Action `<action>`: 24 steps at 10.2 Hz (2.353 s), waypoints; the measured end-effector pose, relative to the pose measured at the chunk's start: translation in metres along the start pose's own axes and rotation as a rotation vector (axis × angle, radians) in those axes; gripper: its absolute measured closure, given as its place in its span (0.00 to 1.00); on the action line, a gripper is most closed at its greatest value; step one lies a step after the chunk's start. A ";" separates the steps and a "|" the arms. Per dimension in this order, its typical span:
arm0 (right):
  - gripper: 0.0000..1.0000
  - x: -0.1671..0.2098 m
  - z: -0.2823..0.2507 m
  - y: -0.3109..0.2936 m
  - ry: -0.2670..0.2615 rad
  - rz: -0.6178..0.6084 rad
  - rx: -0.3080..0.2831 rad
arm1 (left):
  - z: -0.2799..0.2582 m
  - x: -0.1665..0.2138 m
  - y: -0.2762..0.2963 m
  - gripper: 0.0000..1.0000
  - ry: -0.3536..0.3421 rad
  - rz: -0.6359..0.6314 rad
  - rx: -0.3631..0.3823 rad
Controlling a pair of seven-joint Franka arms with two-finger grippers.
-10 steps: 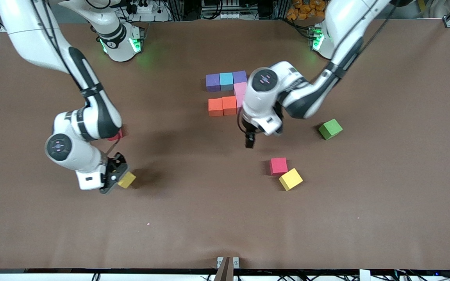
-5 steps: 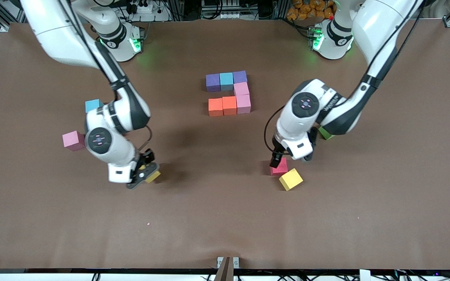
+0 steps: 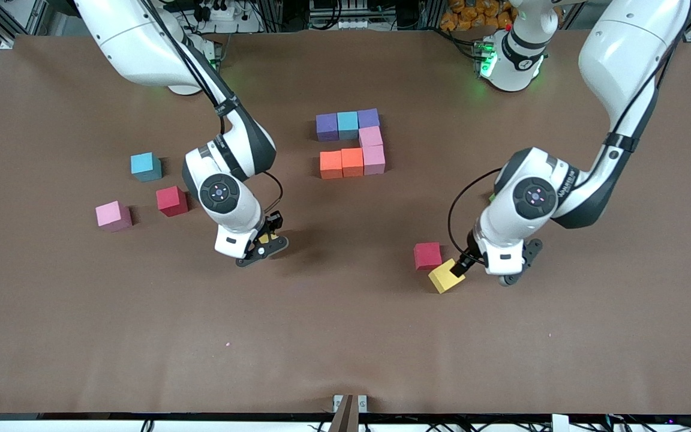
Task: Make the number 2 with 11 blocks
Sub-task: 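Carry the yellow block with the right gripper while the left gripper grasps yellow, then place the yellow block with the right gripper while the left gripper lifts yellow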
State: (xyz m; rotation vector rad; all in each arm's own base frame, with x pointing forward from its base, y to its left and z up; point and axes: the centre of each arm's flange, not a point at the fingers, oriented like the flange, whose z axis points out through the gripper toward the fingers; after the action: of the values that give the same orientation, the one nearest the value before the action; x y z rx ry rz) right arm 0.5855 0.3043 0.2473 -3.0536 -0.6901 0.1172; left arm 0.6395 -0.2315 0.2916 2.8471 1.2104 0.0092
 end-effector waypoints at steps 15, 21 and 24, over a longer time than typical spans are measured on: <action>0.48 -0.051 0.027 -0.199 -0.003 0.394 0.047 | 0.059 -0.005 0.046 0.00 -0.030 0.095 0.079; 0.48 -0.066 0.042 -0.215 0.002 0.403 0.047 | 0.078 -0.015 0.054 0.00 -0.015 0.110 0.092; 0.48 -0.071 0.045 -0.220 0.013 0.412 0.051 | 0.083 -0.015 0.053 0.01 -0.018 0.114 0.095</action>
State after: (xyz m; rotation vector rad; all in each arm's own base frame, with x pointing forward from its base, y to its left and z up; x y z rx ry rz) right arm 0.4243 0.4721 0.2131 -3.0935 -0.0470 0.1142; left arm 0.6692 -0.2823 0.2118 2.9871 1.0722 -0.0716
